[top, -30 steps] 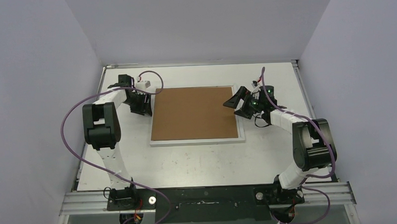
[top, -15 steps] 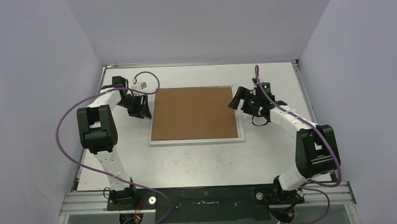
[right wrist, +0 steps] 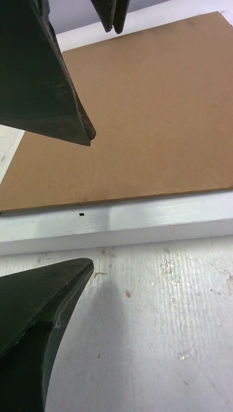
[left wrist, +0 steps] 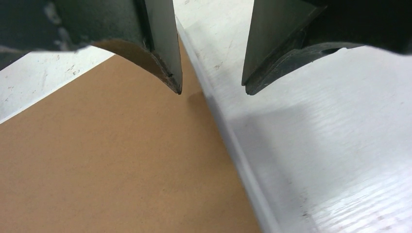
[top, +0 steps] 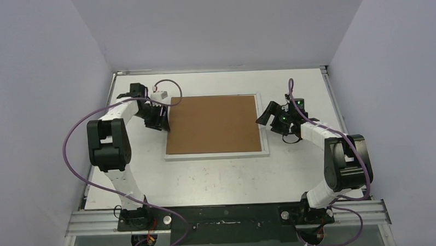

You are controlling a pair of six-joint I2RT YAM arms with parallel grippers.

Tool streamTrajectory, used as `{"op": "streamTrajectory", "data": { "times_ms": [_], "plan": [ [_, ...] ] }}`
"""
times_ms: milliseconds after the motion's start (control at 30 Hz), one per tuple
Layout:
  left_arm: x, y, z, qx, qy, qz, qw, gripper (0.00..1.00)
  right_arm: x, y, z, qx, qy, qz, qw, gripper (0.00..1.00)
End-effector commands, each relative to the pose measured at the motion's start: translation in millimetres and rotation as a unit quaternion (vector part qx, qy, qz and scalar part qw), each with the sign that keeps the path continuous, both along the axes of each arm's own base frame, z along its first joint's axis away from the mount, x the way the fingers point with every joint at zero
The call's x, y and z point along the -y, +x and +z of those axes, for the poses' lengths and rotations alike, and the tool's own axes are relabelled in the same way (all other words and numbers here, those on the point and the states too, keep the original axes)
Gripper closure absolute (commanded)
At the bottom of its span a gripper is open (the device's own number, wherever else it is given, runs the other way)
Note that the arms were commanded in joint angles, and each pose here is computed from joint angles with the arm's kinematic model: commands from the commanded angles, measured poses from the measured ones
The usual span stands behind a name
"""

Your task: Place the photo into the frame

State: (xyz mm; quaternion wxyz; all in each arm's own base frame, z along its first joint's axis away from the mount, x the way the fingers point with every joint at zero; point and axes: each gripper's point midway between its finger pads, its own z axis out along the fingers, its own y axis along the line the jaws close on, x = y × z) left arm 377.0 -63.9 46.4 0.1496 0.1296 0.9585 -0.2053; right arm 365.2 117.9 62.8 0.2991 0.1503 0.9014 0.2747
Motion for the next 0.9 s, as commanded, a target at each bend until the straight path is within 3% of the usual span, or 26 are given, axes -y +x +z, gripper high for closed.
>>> {"op": "streamTrajectory", "data": {
  "times_ms": [0, 333, 867],
  "plan": [
    [-18.9, 13.3, 42.9, 0.067, 0.011, 0.005, 0.998, 0.53, -4.4, 11.7, 12.1, 0.035, 0.019, 0.004, 0.999, 0.1],
    [-36.0, 10.3, 17.4, 0.071, 0.074, 0.009, 0.995, 0.54, -5.9, 9.5, 7.4, 0.029, 0.033, 0.002, 0.999, 0.1],
    [-21.5, 10.1, 2.1, 0.07, 0.083, -0.004, 0.994, 0.54, -9.8, 6.0, 3.2, 0.023, 0.052, 0.003, 0.998, 0.1]
  ]
}}
